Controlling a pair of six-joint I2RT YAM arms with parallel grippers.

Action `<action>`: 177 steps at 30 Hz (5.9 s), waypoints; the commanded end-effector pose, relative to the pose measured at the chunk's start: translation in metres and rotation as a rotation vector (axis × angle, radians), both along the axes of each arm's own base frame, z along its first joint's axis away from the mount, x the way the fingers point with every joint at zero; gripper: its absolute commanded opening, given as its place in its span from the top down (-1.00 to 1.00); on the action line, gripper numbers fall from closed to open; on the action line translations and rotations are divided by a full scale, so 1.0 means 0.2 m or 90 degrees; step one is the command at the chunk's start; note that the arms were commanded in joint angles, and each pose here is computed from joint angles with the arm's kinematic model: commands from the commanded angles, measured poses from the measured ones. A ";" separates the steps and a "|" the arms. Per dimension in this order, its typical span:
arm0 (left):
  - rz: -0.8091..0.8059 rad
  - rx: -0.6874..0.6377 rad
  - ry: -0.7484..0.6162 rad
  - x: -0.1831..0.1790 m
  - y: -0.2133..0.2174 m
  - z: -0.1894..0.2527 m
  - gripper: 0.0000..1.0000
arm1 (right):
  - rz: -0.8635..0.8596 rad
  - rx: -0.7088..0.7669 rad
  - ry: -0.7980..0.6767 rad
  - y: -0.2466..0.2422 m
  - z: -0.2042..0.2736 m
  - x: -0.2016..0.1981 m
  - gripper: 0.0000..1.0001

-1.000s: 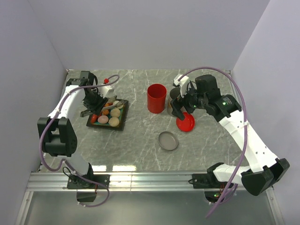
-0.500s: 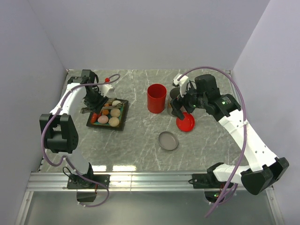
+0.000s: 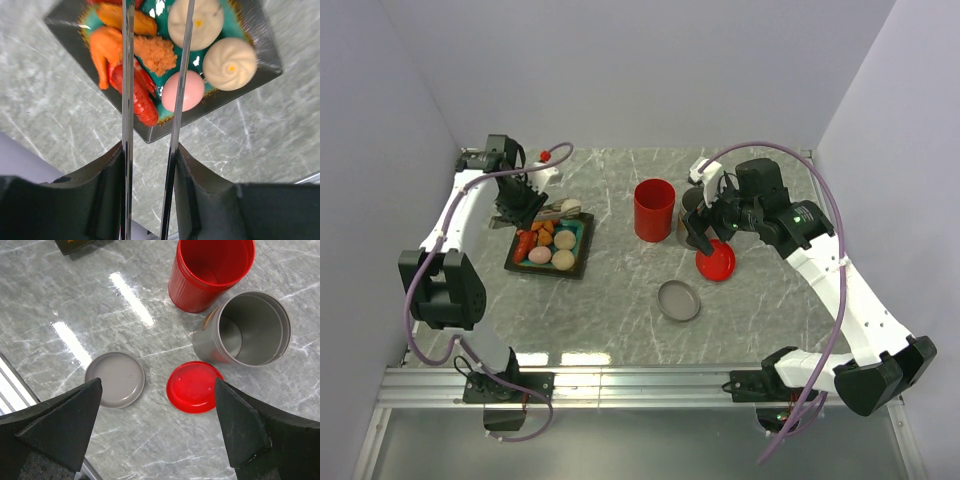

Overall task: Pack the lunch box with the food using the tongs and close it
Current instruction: Pick up the food using the clamp, then place the food into the lunch box, then pick up the food using the clamp, then place the food into the lunch box

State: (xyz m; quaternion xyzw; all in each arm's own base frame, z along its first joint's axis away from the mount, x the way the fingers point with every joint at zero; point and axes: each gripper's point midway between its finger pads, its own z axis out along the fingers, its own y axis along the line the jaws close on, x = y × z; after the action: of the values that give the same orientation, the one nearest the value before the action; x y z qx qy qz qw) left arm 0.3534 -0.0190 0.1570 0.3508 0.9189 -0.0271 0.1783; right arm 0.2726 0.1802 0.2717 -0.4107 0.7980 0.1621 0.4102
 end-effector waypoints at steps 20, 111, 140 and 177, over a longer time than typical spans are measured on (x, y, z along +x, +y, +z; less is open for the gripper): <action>-0.169 -0.248 -0.140 -0.12 -0.82 0.83 0.75 | -0.053 0.112 0.017 -0.04 0.21 0.09 -0.99; -0.067 0.038 -0.007 -0.45 0.43 -0.08 -0.11 | -0.048 0.215 0.168 -0.08 0.16 0.22 -0.99; -0.073 -0.021 -0.061 -0.40 0.29 0.23 0.45 | -0.044 0.219 0.171 -0.08 0.18 0.22 -0.99; -0.155 -0.280 -0.112 0.12 -1.00 0.55 -0.34 | -0.103 0.212 0.152 -0.12 0.22 0.31 -0.99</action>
State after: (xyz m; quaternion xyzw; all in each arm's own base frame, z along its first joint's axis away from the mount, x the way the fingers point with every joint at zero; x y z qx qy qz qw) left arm 0.3739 -0.2121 0.2296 0.4189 0.8394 -0.2070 0.2777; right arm 0.3295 0.1584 0.2972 -0.2453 0.8449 0.3102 0.3603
